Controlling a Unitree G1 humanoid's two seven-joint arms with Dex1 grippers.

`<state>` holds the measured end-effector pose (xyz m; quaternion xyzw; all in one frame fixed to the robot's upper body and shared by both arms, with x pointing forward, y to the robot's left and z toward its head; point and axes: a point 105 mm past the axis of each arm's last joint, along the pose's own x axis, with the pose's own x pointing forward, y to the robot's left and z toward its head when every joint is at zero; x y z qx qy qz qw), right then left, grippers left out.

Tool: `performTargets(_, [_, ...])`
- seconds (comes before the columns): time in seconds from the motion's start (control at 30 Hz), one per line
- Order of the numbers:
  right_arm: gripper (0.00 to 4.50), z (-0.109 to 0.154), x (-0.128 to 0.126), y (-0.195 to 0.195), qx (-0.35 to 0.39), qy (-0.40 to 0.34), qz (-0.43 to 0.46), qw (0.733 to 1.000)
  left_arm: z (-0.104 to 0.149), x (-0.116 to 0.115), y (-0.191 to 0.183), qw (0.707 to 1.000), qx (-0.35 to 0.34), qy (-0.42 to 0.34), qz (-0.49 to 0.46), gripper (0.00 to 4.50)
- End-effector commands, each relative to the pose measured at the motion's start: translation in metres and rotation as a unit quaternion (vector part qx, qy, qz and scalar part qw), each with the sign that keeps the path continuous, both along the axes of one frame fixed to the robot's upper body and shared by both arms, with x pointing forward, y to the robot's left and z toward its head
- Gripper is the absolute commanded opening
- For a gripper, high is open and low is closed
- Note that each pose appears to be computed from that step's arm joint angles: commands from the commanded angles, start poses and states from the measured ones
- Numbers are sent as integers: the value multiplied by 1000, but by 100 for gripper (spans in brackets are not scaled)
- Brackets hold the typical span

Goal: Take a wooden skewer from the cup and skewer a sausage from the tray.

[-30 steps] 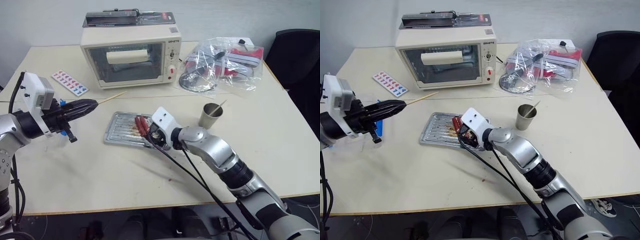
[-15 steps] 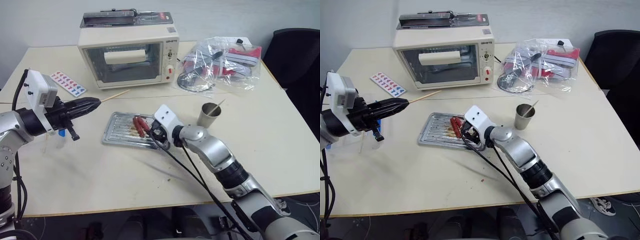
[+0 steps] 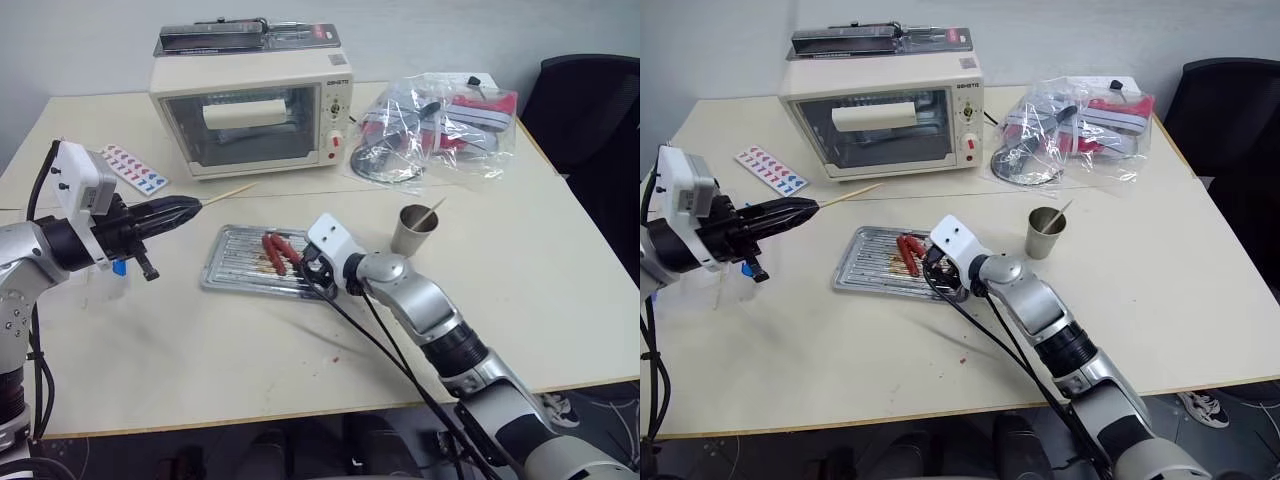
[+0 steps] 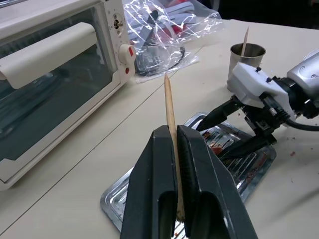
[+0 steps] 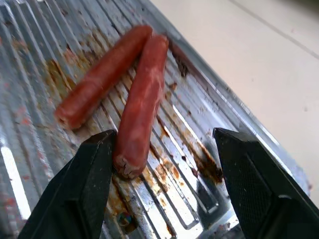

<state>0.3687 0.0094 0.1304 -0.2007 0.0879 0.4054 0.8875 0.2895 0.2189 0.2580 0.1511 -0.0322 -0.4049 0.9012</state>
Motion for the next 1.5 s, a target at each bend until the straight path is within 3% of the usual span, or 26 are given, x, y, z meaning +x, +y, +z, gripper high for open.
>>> performTargets(0.03, [324,9,4,9,5,-18,8,1000,12,-2,-1,999,11,-30,0,0])
performTargets(0.33, [324,11,9,19,35,9,12,999,11,0,-3,999,11,-34,-2,0])
performTargets(0.43, [272,12,9,19,39,11,13,999,11,0,-3,999,11,-34,-2,0])
performTargets(0.63, [117,9,6,18,40,19,16,999,10,1,-4,999,10,-34,-3,0])
performTargets(0.77, [117,8,6,17,42,24,15,999,9,2,-4,999,10,-34,-5,0])
performTargets(0.93, [24,7,7,15,44,28,10,999,10,4,-4,999,10,-35,-6,0])
performTargets(1.13, [24,14,4,12,48,27,19,998,9,6,-6,999,11,-32,-11,0])
performTargets(1.27, [24,41,-8,0,53,30,60,996,6,6,-7,999,16,-23,-21,0])
performTargets(1.5, [24,81,-60,-43,5,77,213,974,-1,1,-13,997,39,7,-72,0])
